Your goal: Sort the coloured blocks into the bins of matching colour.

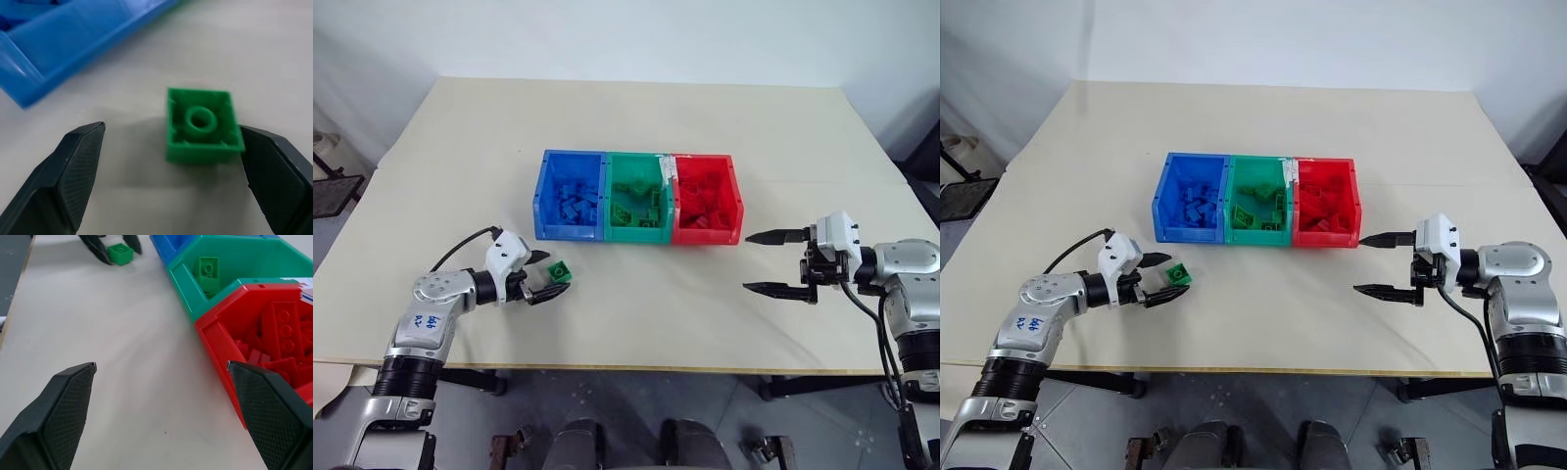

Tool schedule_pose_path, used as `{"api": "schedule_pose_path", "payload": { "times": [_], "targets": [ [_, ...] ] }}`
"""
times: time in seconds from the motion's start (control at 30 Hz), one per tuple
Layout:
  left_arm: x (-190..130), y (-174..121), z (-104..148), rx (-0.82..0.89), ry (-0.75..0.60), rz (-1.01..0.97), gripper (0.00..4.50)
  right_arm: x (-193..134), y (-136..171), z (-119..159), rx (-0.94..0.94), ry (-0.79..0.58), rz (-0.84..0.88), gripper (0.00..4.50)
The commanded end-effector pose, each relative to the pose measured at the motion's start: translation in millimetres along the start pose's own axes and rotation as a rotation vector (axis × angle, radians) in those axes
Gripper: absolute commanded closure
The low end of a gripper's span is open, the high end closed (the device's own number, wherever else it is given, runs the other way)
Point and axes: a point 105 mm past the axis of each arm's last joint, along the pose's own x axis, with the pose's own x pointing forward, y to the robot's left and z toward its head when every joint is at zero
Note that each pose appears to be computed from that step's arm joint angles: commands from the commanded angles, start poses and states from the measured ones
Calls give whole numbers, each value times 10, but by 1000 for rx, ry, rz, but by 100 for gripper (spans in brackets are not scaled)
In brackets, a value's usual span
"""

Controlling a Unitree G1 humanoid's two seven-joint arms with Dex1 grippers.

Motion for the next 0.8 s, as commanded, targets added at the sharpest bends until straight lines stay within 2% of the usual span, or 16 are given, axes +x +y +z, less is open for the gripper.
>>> {"api": "schedule_pose_path", "payload": {
  "times": [0.03,0.2,0.3,0.43,0.57,0.73,0.8],
  "targets": [
    [44,-35,-129,21,69,-24,64,-95,-20,92,-33,0,-21,0],
    [79,-110,54,38,15,-63,210,-120,-10,94,-33,1,-33,0],
    [163,-183,323,62,-44,-93,301,-126,3,93,-32,2,-38,0],
    [343,-285,763,105,-145,-133,301,-128,12,93,-32,1,-50,0],
    [507,-414,1091,153,-220,-182,301,-137,25,102,-34,-4,-67,0],
    [846,-191,1574,184,-342,-20,301,-158,60,91,-27,-5,-95,0],
    [980,-164,1685,172,-374,-6,301,-155,82,85,-24,-7,-101,0]
  ]
}}
